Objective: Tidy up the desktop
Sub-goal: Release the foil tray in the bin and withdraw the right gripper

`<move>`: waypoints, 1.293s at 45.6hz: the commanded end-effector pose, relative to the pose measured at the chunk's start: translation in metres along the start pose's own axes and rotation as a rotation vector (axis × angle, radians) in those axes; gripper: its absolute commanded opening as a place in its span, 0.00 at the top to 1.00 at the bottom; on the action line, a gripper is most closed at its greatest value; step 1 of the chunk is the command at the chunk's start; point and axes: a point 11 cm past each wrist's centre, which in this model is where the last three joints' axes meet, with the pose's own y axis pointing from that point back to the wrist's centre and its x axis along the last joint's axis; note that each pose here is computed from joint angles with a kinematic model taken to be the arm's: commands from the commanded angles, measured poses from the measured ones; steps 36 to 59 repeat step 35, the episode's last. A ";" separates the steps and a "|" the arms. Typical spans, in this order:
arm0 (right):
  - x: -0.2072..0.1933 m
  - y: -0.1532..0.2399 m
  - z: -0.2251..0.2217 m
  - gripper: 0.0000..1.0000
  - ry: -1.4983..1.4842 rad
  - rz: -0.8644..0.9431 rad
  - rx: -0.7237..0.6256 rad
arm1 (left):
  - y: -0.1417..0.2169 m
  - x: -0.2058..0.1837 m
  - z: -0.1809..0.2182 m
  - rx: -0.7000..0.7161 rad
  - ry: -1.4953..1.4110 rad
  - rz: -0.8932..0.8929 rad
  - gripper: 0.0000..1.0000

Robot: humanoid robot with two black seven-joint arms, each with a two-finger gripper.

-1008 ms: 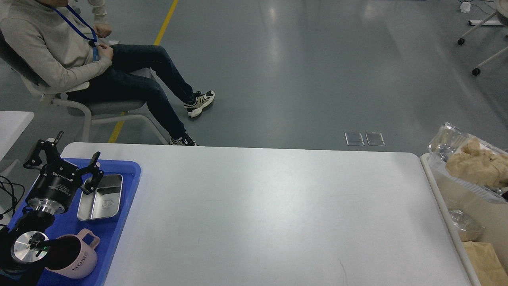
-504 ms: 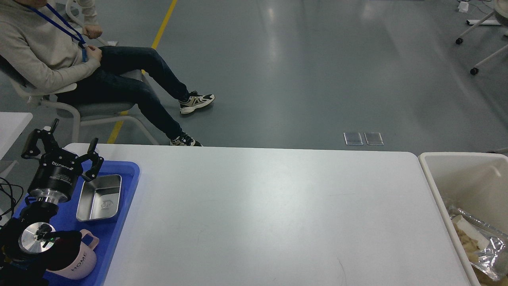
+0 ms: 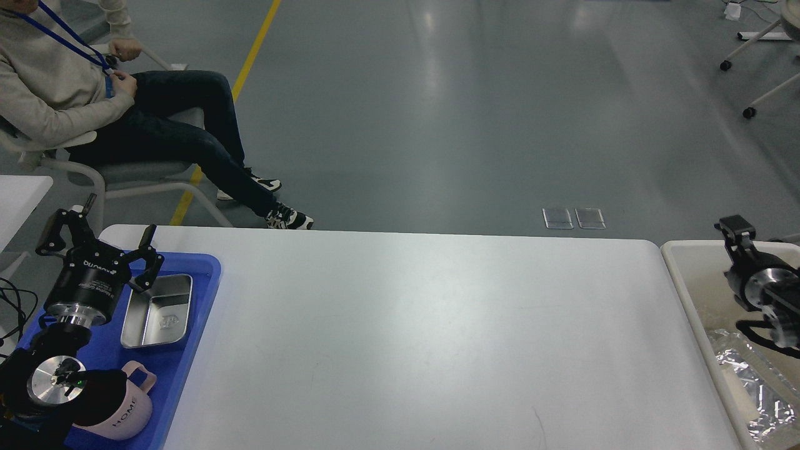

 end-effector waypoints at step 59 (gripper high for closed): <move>-0.139 0.098 -0.003 0.00 -1.069 -0.587 0.351 | 0.005 0.002 -0.002 -0.013 0.057 0.019 0.04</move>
